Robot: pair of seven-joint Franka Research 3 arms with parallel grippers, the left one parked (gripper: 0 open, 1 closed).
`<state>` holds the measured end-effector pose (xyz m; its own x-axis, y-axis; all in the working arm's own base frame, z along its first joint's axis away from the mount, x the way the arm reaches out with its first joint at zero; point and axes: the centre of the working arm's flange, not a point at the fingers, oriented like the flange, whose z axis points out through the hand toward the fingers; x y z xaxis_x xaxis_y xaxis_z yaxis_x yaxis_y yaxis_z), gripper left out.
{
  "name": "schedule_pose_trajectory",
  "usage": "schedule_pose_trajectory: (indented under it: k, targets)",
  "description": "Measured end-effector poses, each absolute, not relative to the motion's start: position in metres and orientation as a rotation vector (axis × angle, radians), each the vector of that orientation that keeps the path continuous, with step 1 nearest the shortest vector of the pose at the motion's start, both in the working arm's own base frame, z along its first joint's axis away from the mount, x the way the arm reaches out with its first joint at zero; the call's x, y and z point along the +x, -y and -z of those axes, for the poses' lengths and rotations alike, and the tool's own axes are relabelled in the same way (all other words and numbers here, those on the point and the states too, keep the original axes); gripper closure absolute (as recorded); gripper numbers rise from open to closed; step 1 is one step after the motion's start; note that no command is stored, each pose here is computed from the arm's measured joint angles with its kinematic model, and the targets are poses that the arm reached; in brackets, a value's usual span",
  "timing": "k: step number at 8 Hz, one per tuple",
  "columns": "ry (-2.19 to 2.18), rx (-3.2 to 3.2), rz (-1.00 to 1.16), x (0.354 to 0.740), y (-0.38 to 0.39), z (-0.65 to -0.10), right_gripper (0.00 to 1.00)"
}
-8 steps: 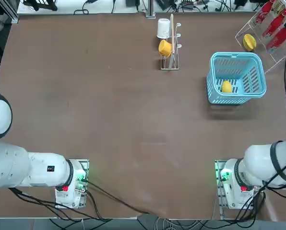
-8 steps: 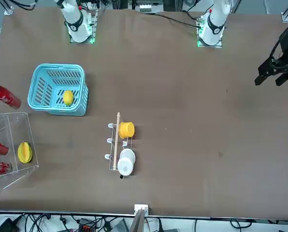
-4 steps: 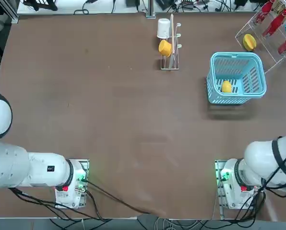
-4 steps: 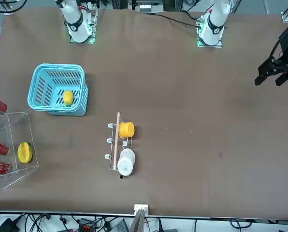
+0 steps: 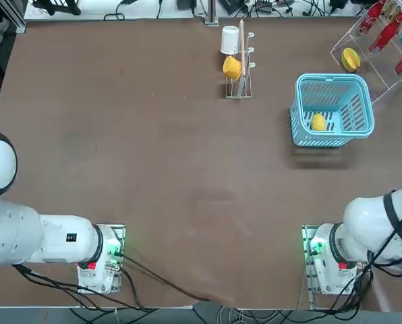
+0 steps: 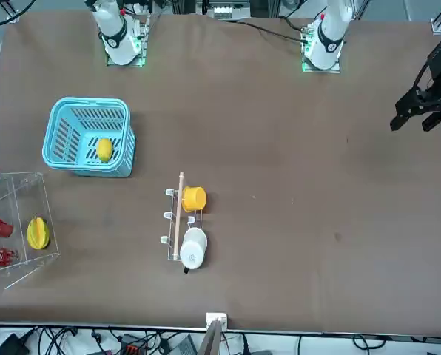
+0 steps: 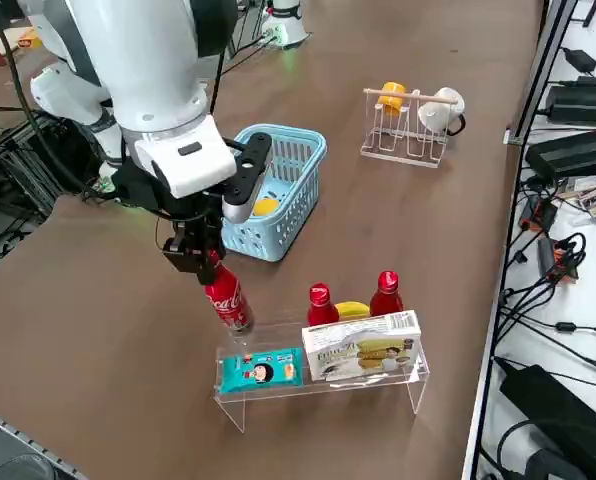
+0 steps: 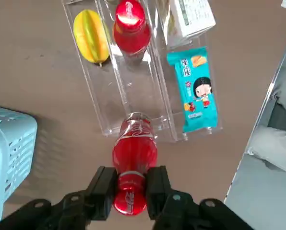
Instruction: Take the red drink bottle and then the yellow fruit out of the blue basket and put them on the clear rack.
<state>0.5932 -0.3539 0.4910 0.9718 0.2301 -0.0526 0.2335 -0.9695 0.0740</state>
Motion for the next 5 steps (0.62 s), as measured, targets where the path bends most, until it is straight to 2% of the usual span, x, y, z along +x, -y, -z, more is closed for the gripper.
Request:
schedule_pose_trajectory:
  k: [5]
  targets:
    - [-0.369, 3.038, 0.063, 0.601, 0.354, -0.476, 0.62]
